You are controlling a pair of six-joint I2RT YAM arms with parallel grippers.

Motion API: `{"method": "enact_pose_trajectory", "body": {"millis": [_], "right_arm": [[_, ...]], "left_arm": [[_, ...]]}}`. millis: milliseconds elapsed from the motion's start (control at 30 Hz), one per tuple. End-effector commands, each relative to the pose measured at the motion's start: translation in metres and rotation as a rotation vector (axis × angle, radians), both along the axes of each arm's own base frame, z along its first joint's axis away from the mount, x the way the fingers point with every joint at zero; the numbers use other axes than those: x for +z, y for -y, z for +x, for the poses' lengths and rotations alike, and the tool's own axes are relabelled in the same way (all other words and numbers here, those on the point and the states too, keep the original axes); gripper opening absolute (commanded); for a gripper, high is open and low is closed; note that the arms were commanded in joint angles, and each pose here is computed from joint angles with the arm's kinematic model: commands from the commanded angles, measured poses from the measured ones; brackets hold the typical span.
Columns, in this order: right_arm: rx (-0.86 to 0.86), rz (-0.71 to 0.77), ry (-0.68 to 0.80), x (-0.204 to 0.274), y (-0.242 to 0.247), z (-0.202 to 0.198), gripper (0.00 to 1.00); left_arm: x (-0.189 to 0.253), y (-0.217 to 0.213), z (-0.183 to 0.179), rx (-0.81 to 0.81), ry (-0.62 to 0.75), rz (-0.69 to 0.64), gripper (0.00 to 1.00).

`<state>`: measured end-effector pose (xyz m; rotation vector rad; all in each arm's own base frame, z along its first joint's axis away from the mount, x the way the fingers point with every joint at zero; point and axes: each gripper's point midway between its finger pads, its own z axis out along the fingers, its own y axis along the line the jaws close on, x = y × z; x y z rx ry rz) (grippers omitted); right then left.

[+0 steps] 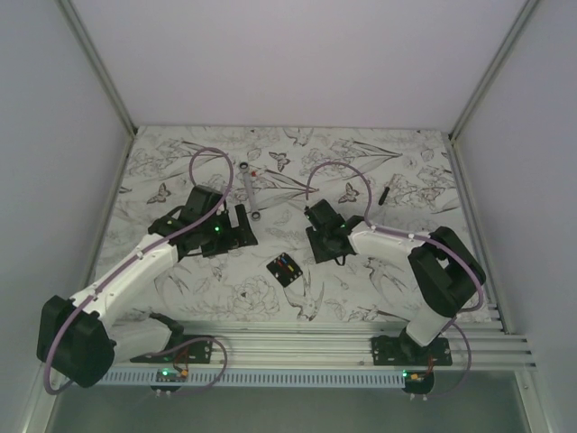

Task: Snap on the fuse box
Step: Pick up the fuse from the center of the board.

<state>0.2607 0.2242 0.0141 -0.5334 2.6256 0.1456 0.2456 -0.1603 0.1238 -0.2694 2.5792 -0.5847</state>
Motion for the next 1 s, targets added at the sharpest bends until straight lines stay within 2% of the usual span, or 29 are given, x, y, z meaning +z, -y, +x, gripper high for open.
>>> {"method": "enact_pose_trajectory", "body": {"millis": [0, 533, 733, 967], "right_arm": [[0.001, 0.006, -0.029, 0.011, -0.005, -0.005, 0.42], [0.133, -0.03, -0.045, 0.009, -0.016, 0.001, 0.43], [0.14, -0.061, -0.087, 0.005, -0.013, -0.003, 0.39], [0.142, -0.07, -0.096, 0.012, -0.009, -0.008, 0.41]], "left_arm": [[-0.006, 0.0, -0.013, -0.015, -0.033, -0.002, 1.0], [-0.007, 0.001, -0.013, -0.041, -0.037, 0.002, 1.0], [-0.007, 0.002, -0.013, -0.047, -0.034, 0.001, 1.0], [-0.008, 0.004, -0.012, -0.052, -0.043, -0.001, 1.0]]}}
